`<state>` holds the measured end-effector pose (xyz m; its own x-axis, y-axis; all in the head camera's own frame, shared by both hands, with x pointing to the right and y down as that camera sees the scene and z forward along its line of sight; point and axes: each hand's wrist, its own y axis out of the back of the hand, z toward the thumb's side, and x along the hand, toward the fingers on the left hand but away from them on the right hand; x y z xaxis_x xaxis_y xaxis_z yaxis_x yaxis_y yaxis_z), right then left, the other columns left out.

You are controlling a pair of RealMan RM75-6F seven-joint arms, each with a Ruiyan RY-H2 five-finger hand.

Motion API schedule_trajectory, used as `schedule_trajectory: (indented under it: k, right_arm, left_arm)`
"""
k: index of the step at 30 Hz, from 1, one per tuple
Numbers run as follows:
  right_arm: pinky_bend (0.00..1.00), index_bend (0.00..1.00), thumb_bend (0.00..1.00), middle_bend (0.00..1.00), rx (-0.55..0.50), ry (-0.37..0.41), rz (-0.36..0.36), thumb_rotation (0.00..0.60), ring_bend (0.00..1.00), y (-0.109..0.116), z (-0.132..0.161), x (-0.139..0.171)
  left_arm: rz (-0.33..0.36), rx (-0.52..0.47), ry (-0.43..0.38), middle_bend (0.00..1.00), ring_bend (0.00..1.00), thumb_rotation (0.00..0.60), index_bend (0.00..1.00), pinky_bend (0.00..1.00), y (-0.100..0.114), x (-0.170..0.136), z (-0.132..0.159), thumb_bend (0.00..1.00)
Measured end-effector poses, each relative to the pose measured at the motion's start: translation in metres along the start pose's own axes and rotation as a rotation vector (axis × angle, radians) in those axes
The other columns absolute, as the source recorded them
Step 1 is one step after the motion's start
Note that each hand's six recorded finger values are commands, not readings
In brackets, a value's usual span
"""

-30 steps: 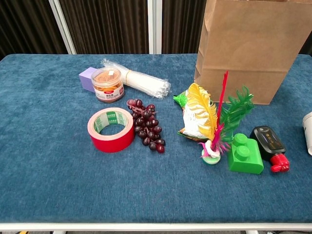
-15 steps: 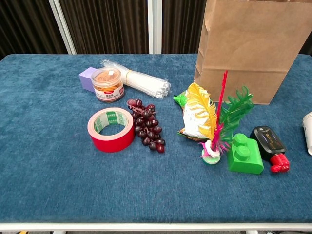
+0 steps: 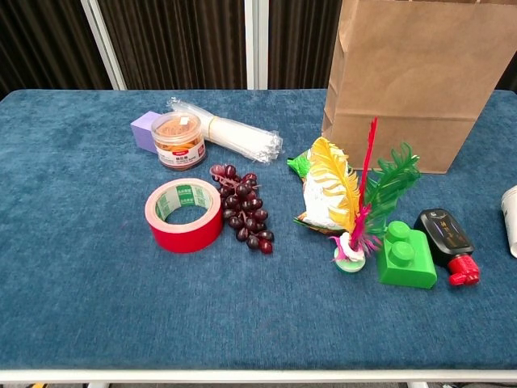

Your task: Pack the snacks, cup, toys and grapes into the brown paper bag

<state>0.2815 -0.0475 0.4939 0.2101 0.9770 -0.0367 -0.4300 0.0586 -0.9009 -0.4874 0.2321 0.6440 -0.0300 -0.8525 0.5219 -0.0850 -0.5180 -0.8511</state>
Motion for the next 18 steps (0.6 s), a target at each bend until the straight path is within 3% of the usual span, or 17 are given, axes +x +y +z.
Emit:
schedule_trajectory:
  k: [9, 18]
  right_arm:
    - [0.72, 0.79, 0.31, 0.69, 0.113, 0.064, 0.097, 0.600, 0.58, -0.016, 0.009, 0.002]
    - [0.70, 0.77, 0.28, 0.68, 0.134, 0.100, 0.165, 0.600, 0.58, -0.034, 0.022, 0.005]
  left_arm:
    - [-0.003, -0.010, 0.006, 0.13, 0.03, 0.600, 0.14, 0.17, -0.001, 0.001, -0.001, 0.23]
    - [-0.001, -0.018, 0.010, 0.13, 0.03, 0.600, 0.14, 0.17, -0.001, 0.001, -0.001, 0.22]
